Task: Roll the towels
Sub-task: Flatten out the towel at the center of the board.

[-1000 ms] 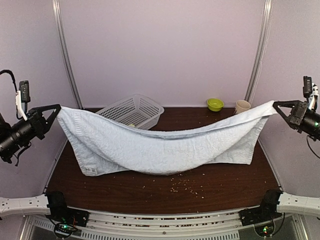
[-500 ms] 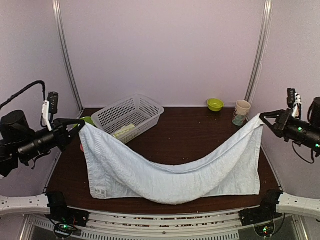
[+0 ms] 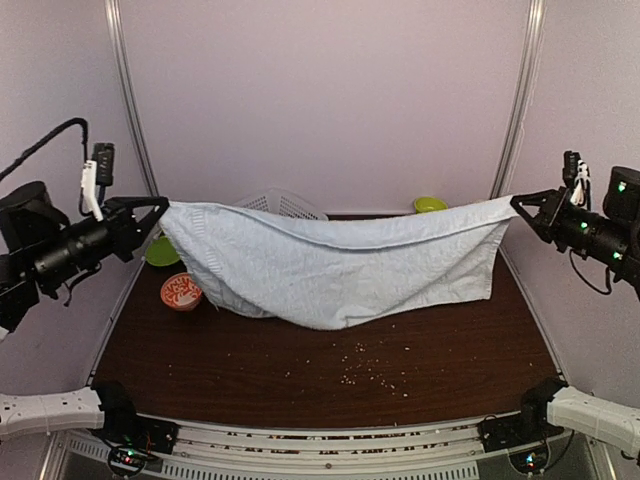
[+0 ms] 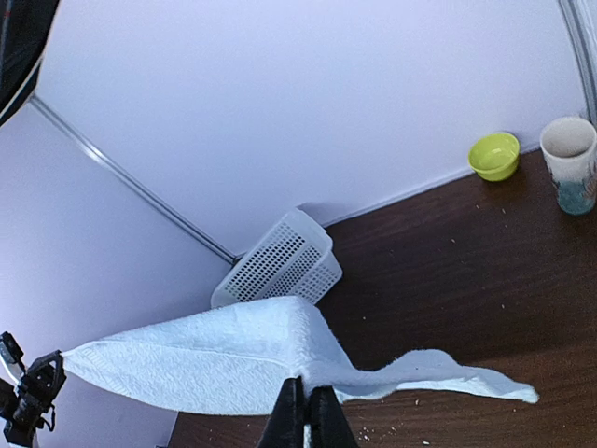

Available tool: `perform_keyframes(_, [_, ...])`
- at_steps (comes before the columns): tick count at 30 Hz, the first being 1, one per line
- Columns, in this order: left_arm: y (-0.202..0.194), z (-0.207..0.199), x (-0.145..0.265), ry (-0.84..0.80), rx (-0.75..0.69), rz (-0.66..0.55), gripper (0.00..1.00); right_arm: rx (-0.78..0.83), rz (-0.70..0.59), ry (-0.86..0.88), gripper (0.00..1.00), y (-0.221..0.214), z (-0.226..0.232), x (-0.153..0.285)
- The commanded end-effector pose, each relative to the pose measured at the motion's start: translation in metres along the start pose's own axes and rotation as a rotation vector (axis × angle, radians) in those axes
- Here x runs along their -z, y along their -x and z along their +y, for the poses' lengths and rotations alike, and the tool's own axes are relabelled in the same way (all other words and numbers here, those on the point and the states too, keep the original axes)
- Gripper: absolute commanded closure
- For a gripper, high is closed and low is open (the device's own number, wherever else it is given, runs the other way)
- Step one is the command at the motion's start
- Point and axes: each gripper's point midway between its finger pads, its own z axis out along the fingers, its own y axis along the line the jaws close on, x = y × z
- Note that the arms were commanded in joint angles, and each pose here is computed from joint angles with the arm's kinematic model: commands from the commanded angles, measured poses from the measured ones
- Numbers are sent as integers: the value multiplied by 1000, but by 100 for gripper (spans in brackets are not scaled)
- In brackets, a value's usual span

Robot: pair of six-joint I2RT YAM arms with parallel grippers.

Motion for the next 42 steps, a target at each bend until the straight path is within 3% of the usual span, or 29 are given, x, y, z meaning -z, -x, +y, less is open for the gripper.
perform_keyframes(1, [44,-42,68,-259,-19,-155,100,179,9,217,100,1,50,60])
perform_keyframes(5, [51,-54,115,-358,4,-186,100,196,-18,343,100,5,80,113])
perform_keyframes(9, [50,-44,126,-315,24,-218,100,159,-56,286,100,15,75,123])
perform_keyframes(12, [33,-32,99,-241,14,-181,100,94,-49,120,100,12,39,88])
perform_keyframes(15, [-11,-10,46,-111,-12,-58,100,24,-62,-2,100,7,4,49])
perform_keyframes(20, [-57,6,-23,-30,-18,22,100,-81,-71,-191,100,-7,-58,-5])
perform_keyframes(26, [-114,56,-93,112,79,79,100,-252,-93,-374,100,-35,-160,-57])
perform_keyframes(32, [-140,90,-121,241,69,89,100,-321,-35,-502,100,-64,-225,-89])
perform_keyframes(42, [-137,113,-139,319,-7,101,100,-340,-39,-486,100,-51,-233,-120])
